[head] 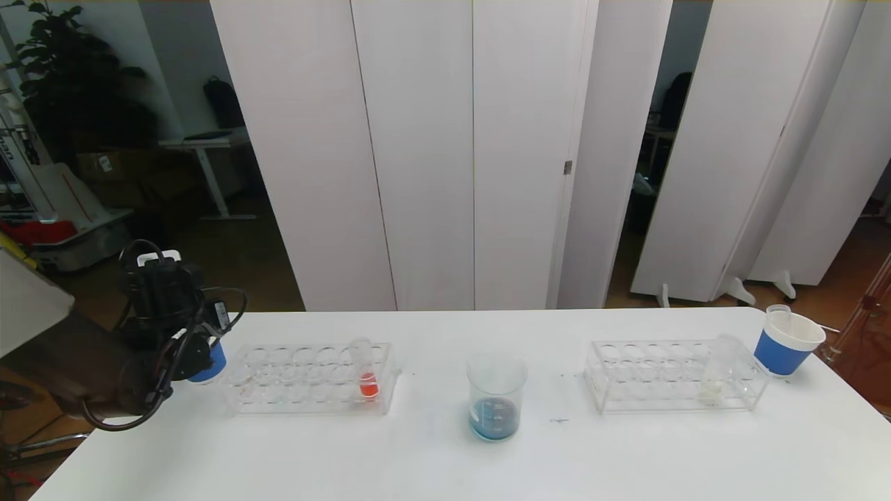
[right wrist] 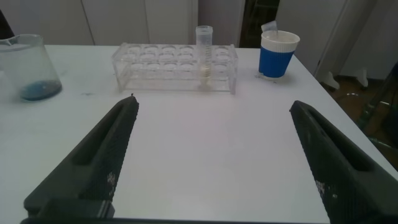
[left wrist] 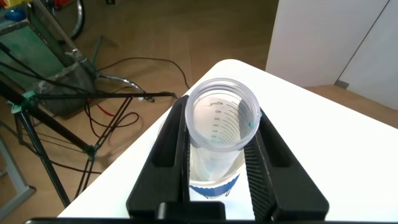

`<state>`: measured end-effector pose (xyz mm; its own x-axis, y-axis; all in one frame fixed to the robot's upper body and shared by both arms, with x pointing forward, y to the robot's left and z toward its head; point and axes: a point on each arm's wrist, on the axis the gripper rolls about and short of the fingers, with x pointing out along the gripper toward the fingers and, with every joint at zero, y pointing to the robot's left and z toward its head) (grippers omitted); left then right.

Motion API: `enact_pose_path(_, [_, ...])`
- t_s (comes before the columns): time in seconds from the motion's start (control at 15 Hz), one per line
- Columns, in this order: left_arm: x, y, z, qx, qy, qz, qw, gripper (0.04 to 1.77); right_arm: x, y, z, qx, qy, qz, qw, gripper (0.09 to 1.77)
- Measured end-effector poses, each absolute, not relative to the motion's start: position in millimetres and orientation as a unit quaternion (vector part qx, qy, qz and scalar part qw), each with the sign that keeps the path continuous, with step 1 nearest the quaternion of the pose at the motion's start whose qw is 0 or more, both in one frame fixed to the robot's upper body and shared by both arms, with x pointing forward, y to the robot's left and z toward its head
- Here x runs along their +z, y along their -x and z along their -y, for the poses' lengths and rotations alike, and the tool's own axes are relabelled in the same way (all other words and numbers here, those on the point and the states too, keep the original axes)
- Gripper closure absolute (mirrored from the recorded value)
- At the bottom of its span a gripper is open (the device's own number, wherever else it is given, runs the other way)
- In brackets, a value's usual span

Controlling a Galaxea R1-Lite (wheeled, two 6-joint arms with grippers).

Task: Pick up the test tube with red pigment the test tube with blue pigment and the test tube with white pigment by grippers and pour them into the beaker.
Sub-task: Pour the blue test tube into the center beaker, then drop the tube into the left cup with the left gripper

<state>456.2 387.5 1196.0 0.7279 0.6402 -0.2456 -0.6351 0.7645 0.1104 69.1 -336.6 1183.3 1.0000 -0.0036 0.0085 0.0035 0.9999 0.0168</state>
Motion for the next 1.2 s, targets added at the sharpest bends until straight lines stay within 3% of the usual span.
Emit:
enact_pose_path(0.47, [1196.3,-454.5,-388.4,0.344,-0.009,-0.137,0.929,1.22,1183.4,-69.1,336.6,-0.002,-0.008,0.004,1.000,0.11])
enact_pose_path(0.53, [1195.4,-454.2,-388.9,0.345,-0.009,-0.139,0.928,1.14,1183.3,-69.1,336.6,-0.002,-0.008,0.004,1.000,0.11])
enact_pose_path(0.6, [1195.0,-453.9,-389.5,0.346,-0.009,-0.140,0.928,0.89,1183.3,-69.1,336.6,-0.002,-0.008,0.004,1.000,0.11])
enact_pose_path(0.73, [1194.9,-453.6,-390.2,0.347,-0.009,-0.140,0.928,0.22,1183.3,-69.1,336.6,-0.002,-0.008,0.004,1.000,0.11])
enact_pose_path(0.8, [1194.8,-453.6,-390.3,0.347,-0.009,-0.140,0.927,0.08,1183.3,-69.1,336.6,-0.002,-0.008,0.004,1.000,0.11])
enact_pose_path(1.2, [1201.1,-450.8,-391.2,0.347,-0.011,-0.136,0.928,0.06,1183.3,-69.1,336.6,-0.002,-0.008,0.004,1.000,0.11])
